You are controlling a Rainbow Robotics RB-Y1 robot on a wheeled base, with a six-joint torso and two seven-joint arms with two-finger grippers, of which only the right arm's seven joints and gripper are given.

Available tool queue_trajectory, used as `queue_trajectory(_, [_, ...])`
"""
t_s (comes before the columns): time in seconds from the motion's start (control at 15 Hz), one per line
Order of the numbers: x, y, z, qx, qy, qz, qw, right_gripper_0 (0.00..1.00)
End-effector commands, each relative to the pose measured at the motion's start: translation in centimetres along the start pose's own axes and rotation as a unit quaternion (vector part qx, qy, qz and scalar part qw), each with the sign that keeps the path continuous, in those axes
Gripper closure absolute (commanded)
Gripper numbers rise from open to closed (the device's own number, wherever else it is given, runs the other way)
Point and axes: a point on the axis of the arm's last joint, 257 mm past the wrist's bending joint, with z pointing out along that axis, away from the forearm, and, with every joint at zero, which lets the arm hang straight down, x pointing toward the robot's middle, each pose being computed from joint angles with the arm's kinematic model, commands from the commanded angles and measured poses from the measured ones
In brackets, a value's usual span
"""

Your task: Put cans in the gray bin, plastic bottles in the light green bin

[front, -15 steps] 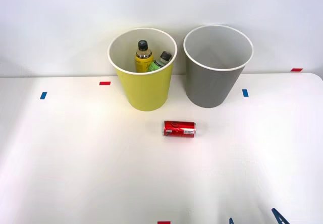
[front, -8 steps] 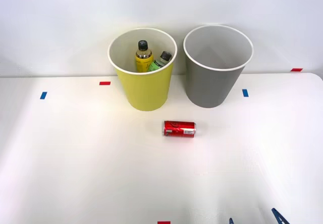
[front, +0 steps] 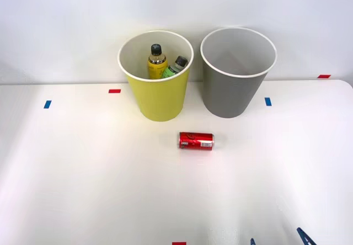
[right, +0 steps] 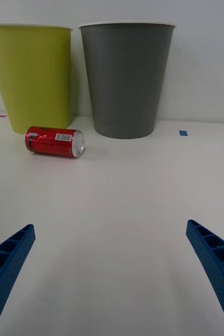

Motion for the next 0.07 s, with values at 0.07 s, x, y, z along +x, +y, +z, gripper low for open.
queue_trajectory(0.07, [0.00, 0.00, 0.00, 0.000, 0.000, 0.000, 1.000, 0.00])
